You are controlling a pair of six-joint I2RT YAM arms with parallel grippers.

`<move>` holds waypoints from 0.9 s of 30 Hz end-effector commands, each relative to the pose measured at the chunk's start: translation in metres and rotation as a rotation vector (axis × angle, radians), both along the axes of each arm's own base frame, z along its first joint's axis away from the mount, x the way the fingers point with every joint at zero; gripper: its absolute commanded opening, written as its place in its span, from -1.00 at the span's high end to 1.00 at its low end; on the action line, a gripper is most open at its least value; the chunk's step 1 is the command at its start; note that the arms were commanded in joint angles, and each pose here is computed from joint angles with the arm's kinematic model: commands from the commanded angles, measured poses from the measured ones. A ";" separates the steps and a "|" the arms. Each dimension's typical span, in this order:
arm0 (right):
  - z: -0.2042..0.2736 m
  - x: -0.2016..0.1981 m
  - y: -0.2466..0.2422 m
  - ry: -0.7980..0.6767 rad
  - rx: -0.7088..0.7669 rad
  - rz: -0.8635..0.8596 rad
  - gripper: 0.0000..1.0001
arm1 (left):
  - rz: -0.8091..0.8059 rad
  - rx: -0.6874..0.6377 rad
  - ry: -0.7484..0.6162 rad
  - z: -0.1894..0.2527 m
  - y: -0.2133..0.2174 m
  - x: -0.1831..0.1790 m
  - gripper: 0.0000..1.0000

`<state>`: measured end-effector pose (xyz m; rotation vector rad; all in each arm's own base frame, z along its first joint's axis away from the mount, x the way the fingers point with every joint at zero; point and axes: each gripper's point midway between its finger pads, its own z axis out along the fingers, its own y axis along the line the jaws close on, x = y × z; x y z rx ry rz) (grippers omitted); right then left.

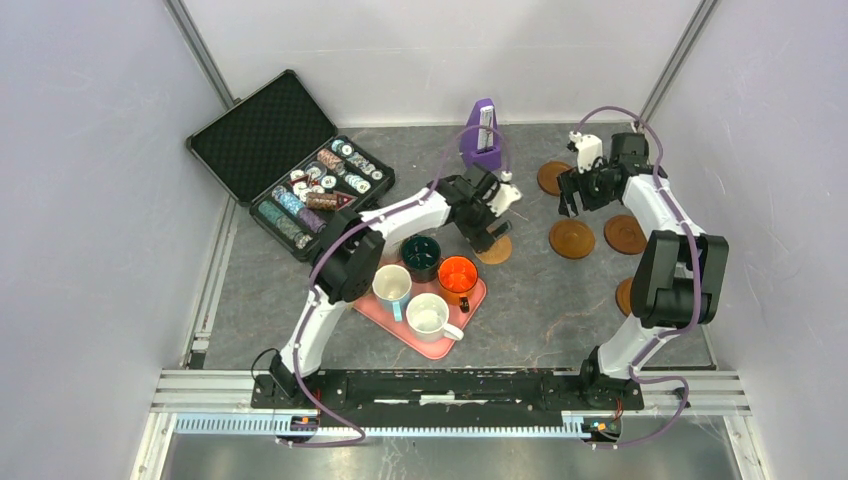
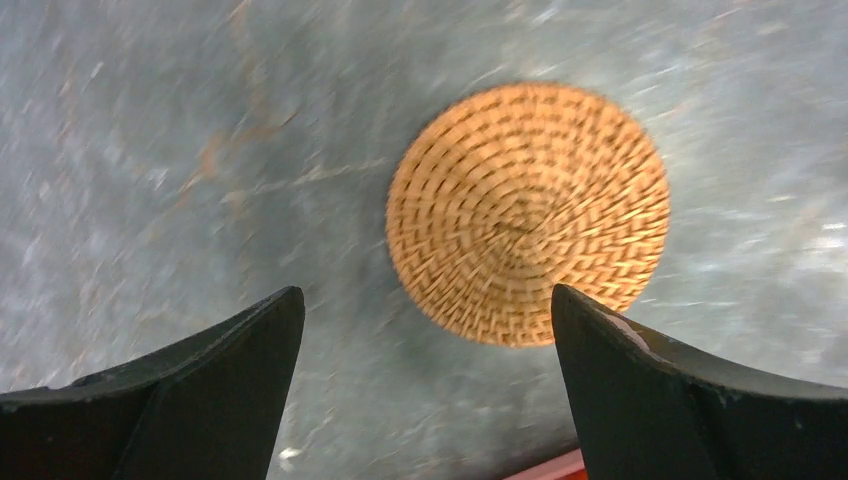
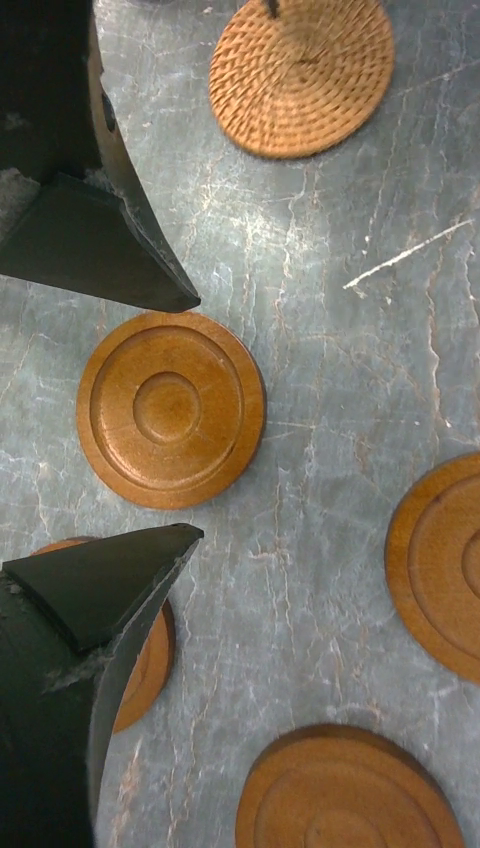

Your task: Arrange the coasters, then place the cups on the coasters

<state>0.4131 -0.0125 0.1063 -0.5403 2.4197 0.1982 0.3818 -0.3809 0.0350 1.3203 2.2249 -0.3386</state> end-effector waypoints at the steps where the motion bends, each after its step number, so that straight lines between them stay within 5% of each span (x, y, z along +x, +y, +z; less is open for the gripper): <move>1: 0.007 -0.004 0.010 -0.029 0.036 0.029 -0.68 | -0.029 -0.131 -0.011 0.045 -0.036 0.004 -0.98; 14: -0.010 -0.012 0.092 -0.025 0.046 0.244 -0.57 | 0.132 -0.447 0.006 0.182 0.047 0.023 -1.00; 27: -0.056 -0.016 0.179 0.063 -0.010 0.454 -0.51 | 0.299 -0.436 -0.075 0.213 0.136 0.041 -1.00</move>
